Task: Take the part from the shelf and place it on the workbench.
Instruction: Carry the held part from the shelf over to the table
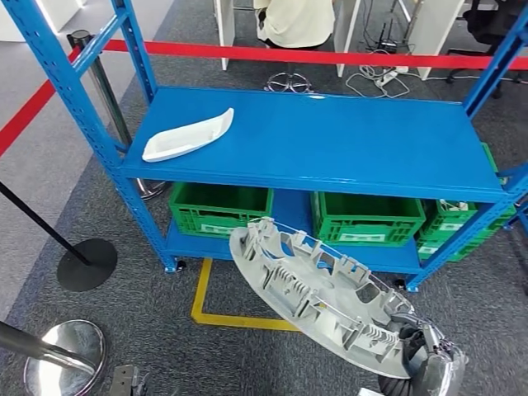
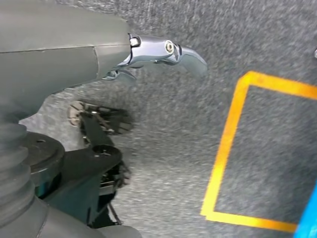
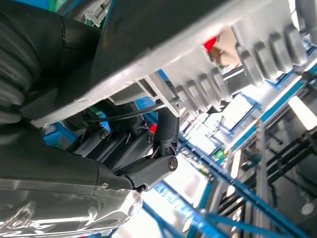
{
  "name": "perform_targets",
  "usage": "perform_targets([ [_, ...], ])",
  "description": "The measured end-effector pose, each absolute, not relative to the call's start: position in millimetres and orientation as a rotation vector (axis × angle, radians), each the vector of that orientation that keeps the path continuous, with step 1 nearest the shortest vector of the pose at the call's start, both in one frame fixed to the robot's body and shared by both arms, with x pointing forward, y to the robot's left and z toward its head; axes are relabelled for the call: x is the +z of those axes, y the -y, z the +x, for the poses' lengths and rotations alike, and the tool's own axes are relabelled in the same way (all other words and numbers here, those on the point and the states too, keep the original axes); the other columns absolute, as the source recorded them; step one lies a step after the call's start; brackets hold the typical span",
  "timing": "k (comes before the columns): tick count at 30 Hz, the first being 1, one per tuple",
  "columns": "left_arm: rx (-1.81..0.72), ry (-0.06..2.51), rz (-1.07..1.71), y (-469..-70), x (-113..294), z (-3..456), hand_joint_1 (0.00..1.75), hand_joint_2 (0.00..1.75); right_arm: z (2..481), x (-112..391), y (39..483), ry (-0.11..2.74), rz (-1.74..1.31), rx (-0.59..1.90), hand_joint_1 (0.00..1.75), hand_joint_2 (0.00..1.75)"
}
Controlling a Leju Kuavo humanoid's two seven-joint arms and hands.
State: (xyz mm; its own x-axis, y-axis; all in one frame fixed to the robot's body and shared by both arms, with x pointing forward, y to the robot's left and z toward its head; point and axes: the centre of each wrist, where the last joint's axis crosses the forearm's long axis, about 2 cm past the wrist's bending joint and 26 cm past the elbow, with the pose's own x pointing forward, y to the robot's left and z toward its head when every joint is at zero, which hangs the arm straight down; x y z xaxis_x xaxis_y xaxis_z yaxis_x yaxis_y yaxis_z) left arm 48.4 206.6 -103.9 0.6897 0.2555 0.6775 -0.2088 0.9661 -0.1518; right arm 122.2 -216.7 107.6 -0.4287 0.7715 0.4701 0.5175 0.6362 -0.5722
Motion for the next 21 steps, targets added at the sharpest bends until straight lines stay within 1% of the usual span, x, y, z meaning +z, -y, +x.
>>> perform_targets([
  [21, 0.206, 0.758, -0.083, -204.7, -102.9, 53.8, 0.00, 1.75, 120.1, 106.6, 216.8, 2.114, -0.986, 0.397, 1.75, 1.75],
])
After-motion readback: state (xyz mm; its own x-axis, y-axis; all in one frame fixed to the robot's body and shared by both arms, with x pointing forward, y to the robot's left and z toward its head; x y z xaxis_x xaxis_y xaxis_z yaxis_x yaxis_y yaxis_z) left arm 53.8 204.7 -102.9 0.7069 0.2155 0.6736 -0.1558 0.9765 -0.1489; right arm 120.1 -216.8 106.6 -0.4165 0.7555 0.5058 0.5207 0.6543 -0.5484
